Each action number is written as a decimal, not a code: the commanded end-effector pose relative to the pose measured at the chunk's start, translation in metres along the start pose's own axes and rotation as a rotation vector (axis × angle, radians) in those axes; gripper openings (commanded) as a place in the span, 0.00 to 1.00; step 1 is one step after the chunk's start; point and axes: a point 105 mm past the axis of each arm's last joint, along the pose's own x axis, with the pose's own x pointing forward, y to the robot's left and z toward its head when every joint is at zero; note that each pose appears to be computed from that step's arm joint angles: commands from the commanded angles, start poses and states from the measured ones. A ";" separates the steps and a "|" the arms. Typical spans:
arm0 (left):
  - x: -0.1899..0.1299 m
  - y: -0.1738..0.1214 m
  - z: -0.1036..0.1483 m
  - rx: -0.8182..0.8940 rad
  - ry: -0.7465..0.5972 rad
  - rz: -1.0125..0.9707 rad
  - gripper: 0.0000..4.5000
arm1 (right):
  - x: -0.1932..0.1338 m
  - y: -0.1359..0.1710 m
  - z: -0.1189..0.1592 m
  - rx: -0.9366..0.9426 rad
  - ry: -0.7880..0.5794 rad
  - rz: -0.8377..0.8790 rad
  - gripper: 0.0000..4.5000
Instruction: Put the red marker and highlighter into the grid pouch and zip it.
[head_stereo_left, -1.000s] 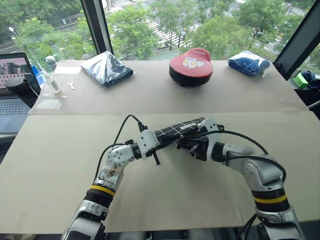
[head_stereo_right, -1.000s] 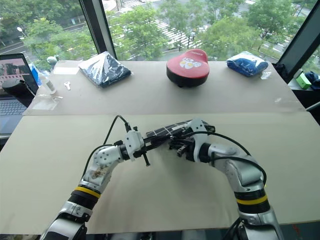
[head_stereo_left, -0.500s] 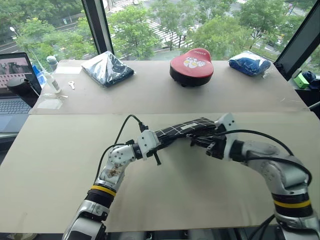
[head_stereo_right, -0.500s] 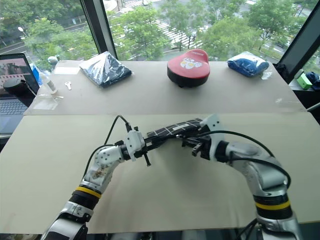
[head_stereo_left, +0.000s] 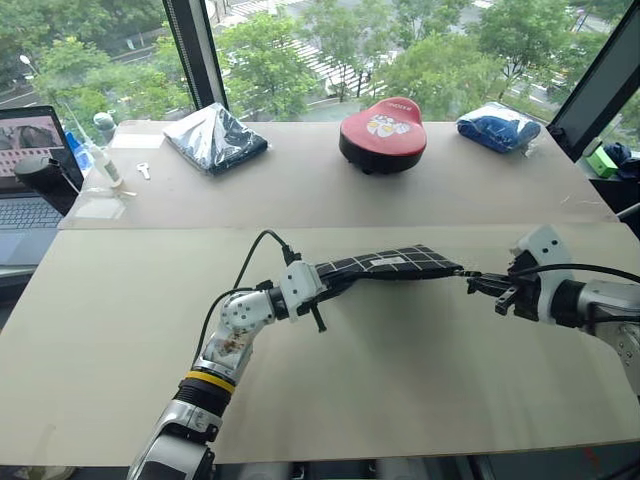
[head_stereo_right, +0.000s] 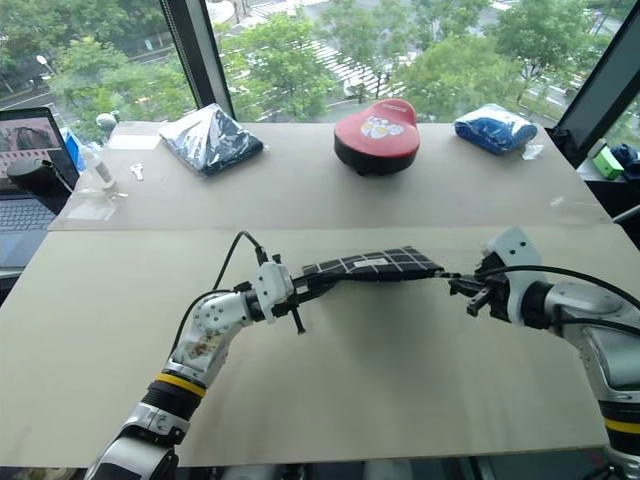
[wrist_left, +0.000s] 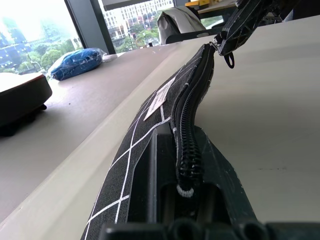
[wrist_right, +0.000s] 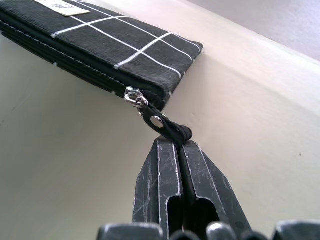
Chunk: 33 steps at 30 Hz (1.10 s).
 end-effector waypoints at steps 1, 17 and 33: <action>-0.001 0.003 0.007 0.026 -0.026 0.010 0.00 | -0.005 -0.010 0.014 -0.024 -0.069 -0.052 0.00; -0.008 0.002 0.014 0.071 -0.062 -0.101 0.00 | -0.047 0.000 0.005 0.102 -0.078 0.059 0.79; -0.019 0.007 0.009 0.004 -0.079 -0.183 0.62 | -0.082 -0.023 0.020 0.075 -0.206 -0.067 0.80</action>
